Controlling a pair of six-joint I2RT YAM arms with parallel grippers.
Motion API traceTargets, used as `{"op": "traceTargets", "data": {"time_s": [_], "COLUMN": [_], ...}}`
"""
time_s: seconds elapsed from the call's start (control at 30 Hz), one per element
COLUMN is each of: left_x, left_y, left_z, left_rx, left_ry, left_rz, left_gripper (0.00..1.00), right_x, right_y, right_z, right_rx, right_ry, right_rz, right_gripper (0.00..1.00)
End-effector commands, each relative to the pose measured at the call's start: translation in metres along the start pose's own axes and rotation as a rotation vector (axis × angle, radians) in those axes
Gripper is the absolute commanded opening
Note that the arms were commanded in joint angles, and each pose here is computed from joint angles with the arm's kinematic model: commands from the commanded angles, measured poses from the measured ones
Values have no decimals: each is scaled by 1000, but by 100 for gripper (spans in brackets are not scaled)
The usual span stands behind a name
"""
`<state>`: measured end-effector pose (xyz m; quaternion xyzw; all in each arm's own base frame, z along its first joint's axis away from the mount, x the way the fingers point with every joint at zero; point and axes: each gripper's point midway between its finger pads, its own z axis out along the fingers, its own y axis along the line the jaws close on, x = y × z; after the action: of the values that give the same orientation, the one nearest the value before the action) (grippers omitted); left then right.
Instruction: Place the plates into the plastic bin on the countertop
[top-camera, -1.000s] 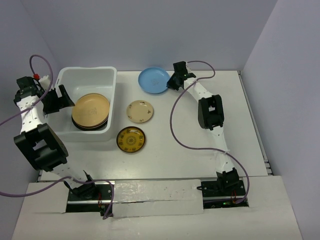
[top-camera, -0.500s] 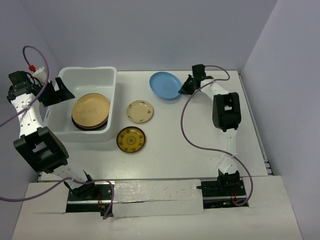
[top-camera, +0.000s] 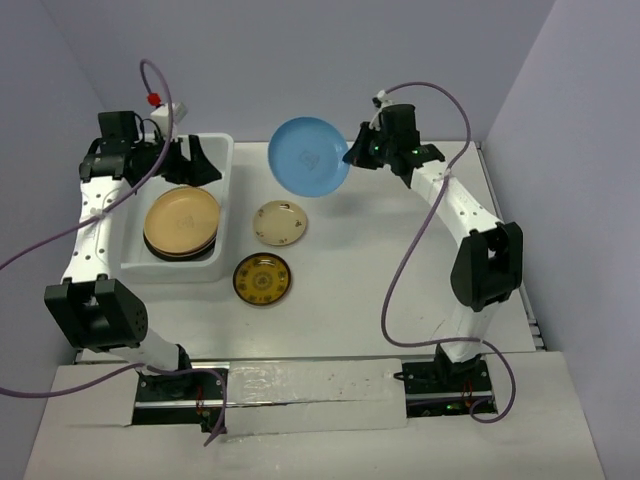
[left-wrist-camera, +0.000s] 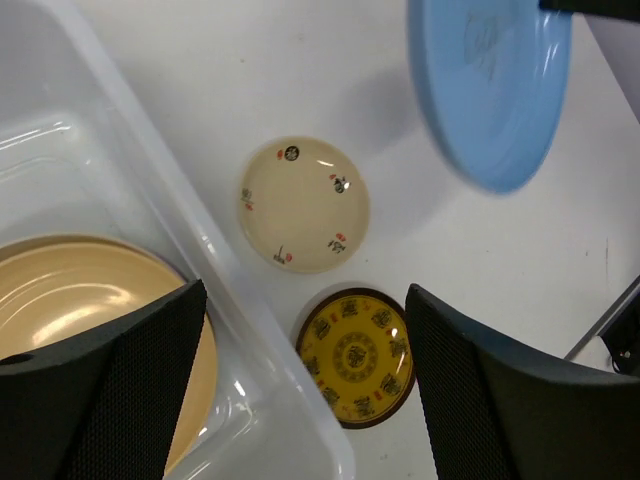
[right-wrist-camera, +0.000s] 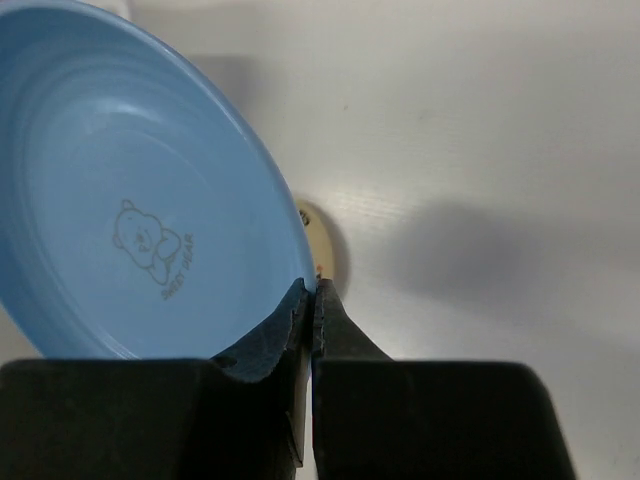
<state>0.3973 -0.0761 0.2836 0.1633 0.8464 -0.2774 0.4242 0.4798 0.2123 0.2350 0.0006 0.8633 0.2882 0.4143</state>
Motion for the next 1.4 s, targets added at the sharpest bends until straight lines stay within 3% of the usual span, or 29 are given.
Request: {"op": "traceTargets", "data": {"time_s": [0.0, 0.4, 0.73, 0.97, 1.03, 1.13, 1.2, 1.23, 1.3, 1.37], "left_x": [-29, 1, 11, 18, 20, 21, 22, 21, 18, 9], "left_y": [-31, -59, -49, -44, -44, -47, -52, -53, -49, -29], "left_z": [-1, 21, 32, 35, 35, 33, 29, 27, 21, 3], "left_rx": [47, 109, 48, 30, 31, 42, 72, 79, 78, 48], "left_ry": [-65, 15, 51, 79, 84, 88, 83, 76, 51, 8], "left_rz": [70, 89, 76, 57, 53, 45, 37, 27, 6, -41], "left_gripper": [85, 77, 50, 40, 34, 0, 0, 0, 0, 0], "right_x": [17, 41, 43, 39, 38, 39, 40, 40, 42, 44], "right_y": [36, 102, 133, 149, 152, 157, 157, 157, 158, 159], "right_z": [-20, -37, -55, -67, -69, -70, -68, -68, -65, -64], "right_rx": [-20, -129, -208, -245, -255, -272, -275, -276, -278, -279], "right_ry": [-7, 2, -12, -25, -25, -19, -12, -8, 5, 16], "right_rz": [-209, -329, -335, -338, -336, -332, -324, -320, -311, -299], "right_gripper": [0, 0, 0, 0, 0, 0, 1, 4, 25, 56]}}
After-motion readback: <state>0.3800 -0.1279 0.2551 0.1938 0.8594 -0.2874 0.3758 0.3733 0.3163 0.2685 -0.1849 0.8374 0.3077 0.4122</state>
